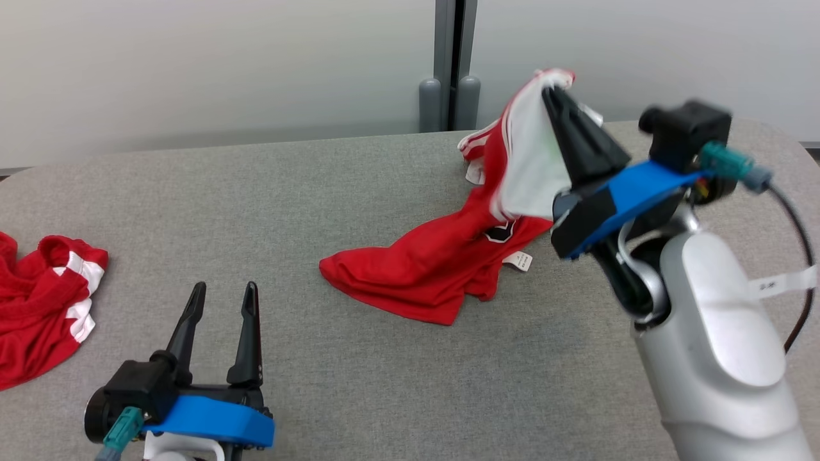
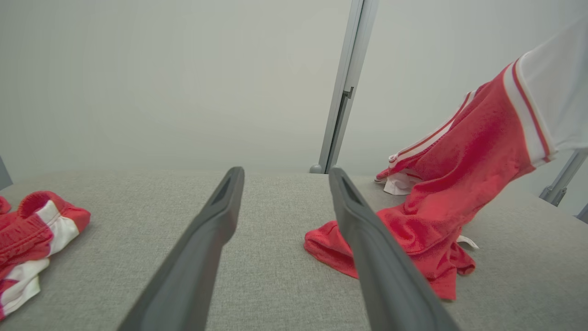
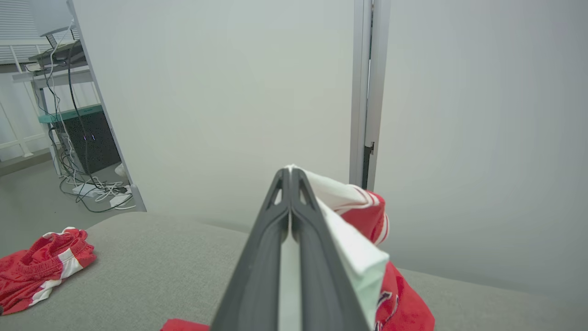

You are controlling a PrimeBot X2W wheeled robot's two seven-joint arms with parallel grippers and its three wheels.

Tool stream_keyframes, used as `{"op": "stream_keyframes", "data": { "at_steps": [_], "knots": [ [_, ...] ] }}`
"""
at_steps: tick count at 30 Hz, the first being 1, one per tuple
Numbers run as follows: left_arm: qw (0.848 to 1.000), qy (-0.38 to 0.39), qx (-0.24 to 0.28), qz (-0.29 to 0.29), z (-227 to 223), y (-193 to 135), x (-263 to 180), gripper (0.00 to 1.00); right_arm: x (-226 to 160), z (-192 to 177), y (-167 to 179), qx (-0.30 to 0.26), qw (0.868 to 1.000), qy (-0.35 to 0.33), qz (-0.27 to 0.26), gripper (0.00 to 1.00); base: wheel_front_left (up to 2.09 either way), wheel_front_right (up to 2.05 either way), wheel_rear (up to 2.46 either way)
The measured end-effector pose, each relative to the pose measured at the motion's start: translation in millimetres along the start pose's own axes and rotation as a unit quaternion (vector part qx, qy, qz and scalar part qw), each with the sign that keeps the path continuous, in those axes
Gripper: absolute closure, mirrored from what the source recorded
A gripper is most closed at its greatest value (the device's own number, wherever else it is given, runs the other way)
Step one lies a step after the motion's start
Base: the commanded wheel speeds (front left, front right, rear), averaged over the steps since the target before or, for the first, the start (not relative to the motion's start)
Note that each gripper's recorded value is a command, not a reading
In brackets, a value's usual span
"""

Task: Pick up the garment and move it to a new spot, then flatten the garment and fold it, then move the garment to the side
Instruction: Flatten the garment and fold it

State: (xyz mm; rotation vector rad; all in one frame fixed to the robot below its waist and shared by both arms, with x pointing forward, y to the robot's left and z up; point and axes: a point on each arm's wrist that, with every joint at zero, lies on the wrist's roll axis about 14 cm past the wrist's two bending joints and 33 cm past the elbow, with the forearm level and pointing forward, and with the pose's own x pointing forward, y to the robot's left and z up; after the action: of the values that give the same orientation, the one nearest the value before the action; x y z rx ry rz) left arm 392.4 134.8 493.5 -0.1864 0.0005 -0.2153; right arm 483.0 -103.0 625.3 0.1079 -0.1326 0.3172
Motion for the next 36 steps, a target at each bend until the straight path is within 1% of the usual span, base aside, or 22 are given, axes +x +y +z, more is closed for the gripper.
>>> {"op": "stream_keyframes", "data": {
  "at_steps": [4, 6, 8, 11, 13, 14, 16, 19, 20, 21, 24, 26, 29, 31, 32, 36],
  "knots": [
    [1.000, 0.004, -0.001, 0.003, -2, 1, -4, 0.00, 4, 56, 17, -0.019, 0.997, -0.064, 0.026, 1.00, 0.00, 0.00, 0.00],
    [1.000, 0.002, 0.000, 0.004, -1, 1, -4, 0.00, -1, 72, 16, -0.016, 0.996, -0.082, 0.026, 1.00, 0.00, 0.00, 0.00],
    [1.000, 0.002, -0.001, 0.003, -1, 0, -4, 0.00, -11, 74, 4, -0.010, 0.997, -0.081, 0.005, 1.00, 0.00, 0.00, 0.00],
    [1.000, 0.003, -0.002, 0.002, -3, -1, -4, 0.00, -41, 37, -40, 0.007, 0.997, -0.023, -0.068, 1.00, 0.00, 0.00, 0.00],
    [1.000, 0.007, -0.004, 0.000, -6, -3, -2, 0.00, -67, 8, -71, 0.018, 0.992, 0.018, -0.120, 1.00, 0.00, 0.00, 0.00],
    [1.000, 0.008, -0.004, -0.002, -7, -4, -1, 0.00, -80, -10, -85, 0.019, 0.988, 0.047, -0.148, 1.00, 0.00, 0.00, 0.00],
    [1.000, 0.010, -0.003, -0.004, -8, -5, 3, 0.00, -110, -47, -111, 0.034, 0.974, 0.103, -0.197, 1.00, 0.00, 0.00, 0.00],
    [1.000, 0.012, -0.004, -0.005, -10, -5, 8, 0.00, -149, -99, -140, 0.063, 0.948, 0.177, -0.255, 1.00, 0.00, 0.00, 0.00],
    [1.000, 0.012, -0.004, -0.006, -11, -5, 10, 0.00, -157, -112, -145, 0.068, 0.941, 0.194, -0.268, 0.42, 0.00, 0.00, 0.00],
    [1.000, 0.012, -0.003, -0.007, -10, -5, 12, 0.00, -163, -118, -150, 0.069, 0.937, 0.197, -0.278, 0.00, 0.00, 0.00, 0.00],
    [1.000, 0.014, -0.003, -0.008, -12, -5, 13, 0.00, -173, -137, -156, 0.057, 0.929, 0.219, -0.292, 0.00, 0.00, 0.00, 0.00],
    [1.000, 0.014, -0.002, -0.008, -12, -5, 14, 0.00, -169, -138, -156, 0.051, 0.932, 0.213, -0.290, 0.00, 0.00, 0.00, 0.00],
    [1.000, 0.012, -0.001, -0.008, -10, -5, 14, 0.00, -155, -127, -149, 0.024, 0.944, 0.187, -0.272, 0.00, 0.00, 0.00, 0.00],
    [1.000, 0.011, -0.001, -0.008, -9, -5, 12, 0.00, -145, -119, -139, 0.005, 0.953, 0.169, -0.252, 0.00, 0.00, 0.00, 0.00],
    [1.000, 0.009, -0.001, -0.007, -7, -5, 10, 0.00, -135, -108, -127, -0.006, 0.962, 0.144, -0.232, 0.00, 0.00, 0.00, 0.00],
    [1.000, 0.004, -0.002, -0.002, -3, -6, 4, 0.00, -122, -88, -99, -0.034, 0.977, 0.096, -0.186, 0.00, 0.00, 0.00, 0.00]
  ]
}}
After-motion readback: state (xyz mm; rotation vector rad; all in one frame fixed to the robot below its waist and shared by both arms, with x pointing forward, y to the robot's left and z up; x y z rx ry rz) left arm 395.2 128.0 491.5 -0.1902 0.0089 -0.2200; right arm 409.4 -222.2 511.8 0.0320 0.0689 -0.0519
